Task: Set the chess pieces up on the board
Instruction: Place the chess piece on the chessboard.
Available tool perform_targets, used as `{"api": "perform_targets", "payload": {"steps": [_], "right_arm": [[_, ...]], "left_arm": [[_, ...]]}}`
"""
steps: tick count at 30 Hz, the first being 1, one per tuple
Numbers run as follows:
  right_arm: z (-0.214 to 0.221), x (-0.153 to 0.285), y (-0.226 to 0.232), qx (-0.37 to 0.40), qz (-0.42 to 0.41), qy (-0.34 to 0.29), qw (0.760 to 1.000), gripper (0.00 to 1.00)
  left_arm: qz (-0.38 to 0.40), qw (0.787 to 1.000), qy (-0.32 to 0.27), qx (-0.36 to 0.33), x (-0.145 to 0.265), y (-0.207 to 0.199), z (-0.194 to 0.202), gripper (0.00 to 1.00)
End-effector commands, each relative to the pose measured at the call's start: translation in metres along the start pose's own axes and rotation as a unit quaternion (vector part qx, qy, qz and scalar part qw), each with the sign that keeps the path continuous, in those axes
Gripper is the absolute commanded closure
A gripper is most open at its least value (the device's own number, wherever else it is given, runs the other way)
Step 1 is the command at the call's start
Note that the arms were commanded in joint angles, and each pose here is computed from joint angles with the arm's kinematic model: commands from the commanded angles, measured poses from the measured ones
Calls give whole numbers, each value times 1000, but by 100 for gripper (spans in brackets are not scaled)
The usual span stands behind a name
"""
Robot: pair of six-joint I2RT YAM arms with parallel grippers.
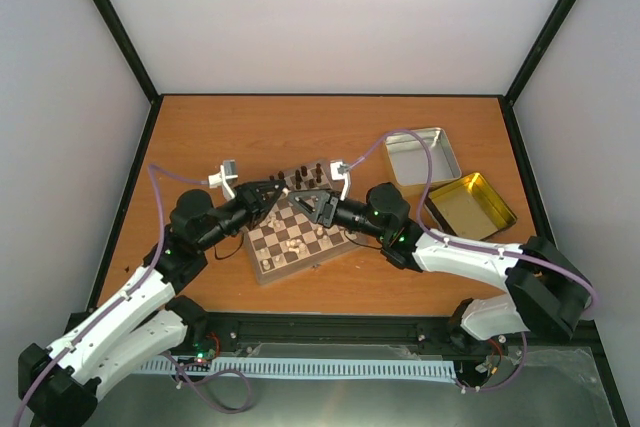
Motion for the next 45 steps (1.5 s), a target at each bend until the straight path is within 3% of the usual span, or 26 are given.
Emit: {"api": "perform_targets", "payload": {"steps": [1, 5, 11, 15, 16, 19, 21, 24, 27, 34, 38, 40, 45], "right_arm": [[-2, 0, 9, -10, -33, -16, 999, 63], [-1, 2, 8, -15, -30, -16, 999, 65], [-2, 0, 3, -31, 2, -18, 999, 83], [-3, 1, 1, -32, 37, -18, 999, 88], [-3, 2, 1, -31, 48, -17, 998, 88], [-8, 5, 2, -10, 100, 7, 995, 88], [-11, 9, 2, 12, 154, 31, 988, 88], [-15, 17, -3, 34, 241, 87, 966, 88], [-16, 24, -12, 45, 324, 172, 929, 86], [-7, 36, -12, 60, 391, 352, 848, 87], [1, 37, -17, 24, 410, 415, 812, 88], [4, 32, -20, 12, 410, 429, 805, 88], [17, 12, -40, -11, 425, 474, 771, 88]], "left_arm": [[35, 999, -12, 21, 3, -12, -4, 89], [36, 999, -12, 32, 2, -8, -3, 88], [29, 999, -9, 33, -1, -3, -2, 82], [9, 999, -19, 27, -1, 6, -1, 75], [-2, 1000, -24, 19, 0, 9, -1, 71], [-71, 996, -46, -18, 6, 22, -2, 47], [-116, 988, -69, -72, 14, 22, -6, 38], [-201, 964, -102, -145, 31, 24, -12, 26], [-257, 935, -116, -218, 50, 15, -18, 19], [-311, 885, -107, -331, 87, -5, -20, 9], [-284, 890, -97, -343, 97, -8, -14, 5], [-258, 892, -100, -359, 98, -12, -13, 5], [-270, 880, -135, -367, 102, -10, -17, 5]]}}
Point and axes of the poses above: each gripper's point midway between its finger pads, its own x axis back along the fingers, its own y axis along the line the jaws close on, z = x × y, the point moved 10 cm from there along x, back along the fingers, and after that the axes turned 2 degrees about -x, right-handed, at the moved point
